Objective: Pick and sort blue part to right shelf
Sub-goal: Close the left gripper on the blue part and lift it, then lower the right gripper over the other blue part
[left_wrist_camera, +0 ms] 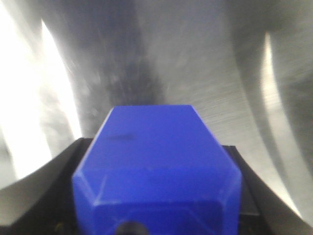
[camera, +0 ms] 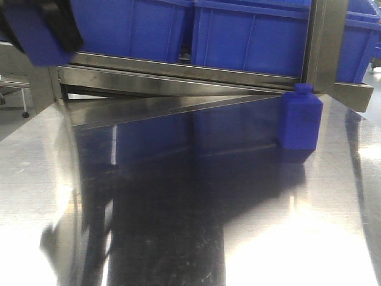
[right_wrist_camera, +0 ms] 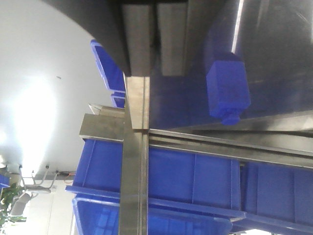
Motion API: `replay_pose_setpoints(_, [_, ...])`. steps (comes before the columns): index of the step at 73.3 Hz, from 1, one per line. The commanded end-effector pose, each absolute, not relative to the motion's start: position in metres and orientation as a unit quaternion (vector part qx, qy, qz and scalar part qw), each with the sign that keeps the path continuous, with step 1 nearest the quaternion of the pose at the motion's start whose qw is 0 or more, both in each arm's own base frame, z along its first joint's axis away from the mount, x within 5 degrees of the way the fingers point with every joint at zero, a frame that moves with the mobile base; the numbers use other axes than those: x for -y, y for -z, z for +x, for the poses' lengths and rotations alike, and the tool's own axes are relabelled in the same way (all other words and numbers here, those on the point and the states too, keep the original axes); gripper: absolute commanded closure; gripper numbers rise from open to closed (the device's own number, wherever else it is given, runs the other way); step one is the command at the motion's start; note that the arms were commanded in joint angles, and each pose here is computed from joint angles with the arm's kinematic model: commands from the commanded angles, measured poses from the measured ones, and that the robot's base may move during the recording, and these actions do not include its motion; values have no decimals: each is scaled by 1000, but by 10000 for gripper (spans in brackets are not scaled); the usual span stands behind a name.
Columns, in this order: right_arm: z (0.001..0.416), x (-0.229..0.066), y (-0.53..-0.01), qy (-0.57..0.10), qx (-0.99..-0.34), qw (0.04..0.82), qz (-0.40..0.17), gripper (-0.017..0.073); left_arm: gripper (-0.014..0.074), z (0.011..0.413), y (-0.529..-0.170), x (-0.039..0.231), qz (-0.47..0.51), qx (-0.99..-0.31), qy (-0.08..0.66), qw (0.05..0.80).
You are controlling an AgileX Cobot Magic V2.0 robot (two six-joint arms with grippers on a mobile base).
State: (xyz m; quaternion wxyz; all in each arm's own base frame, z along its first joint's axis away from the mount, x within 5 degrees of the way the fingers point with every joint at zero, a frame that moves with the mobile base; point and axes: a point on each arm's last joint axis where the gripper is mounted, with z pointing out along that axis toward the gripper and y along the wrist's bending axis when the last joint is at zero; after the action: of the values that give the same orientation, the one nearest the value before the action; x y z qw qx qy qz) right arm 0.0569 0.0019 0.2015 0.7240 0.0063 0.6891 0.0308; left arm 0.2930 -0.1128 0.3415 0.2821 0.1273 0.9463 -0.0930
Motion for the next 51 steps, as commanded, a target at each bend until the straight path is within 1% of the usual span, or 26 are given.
replay_pose_setpoints(1, [53,-1,-220,-27,-632,774,8,500,272,262,-371,102,125,-905,112,392])
replay_pose_setpoints(11, [53,-1,-219,-27,-638,769,8,500,272,224,-367,86,115,-869,125,464])
replay_pose_setpoints(20, [53,-1,-219,-27,-639,769,8,500,272,182,-365,70,107,-825,139,538])
replay_pose_setpoints(34, [52,-1,-223,-29,-624,781,10,500,272,126,-355,48,96,-759,157,625])
replay_pose_setpoints(40, [50,-1,-232,-30,-614,789,11,500,272,104,-352,40,92,-730,163,657])
replay_pose_setpoints(51, [42,-1,-263,-32,-593,805,10,500,272,72,-347,28,85,-682,174,705])
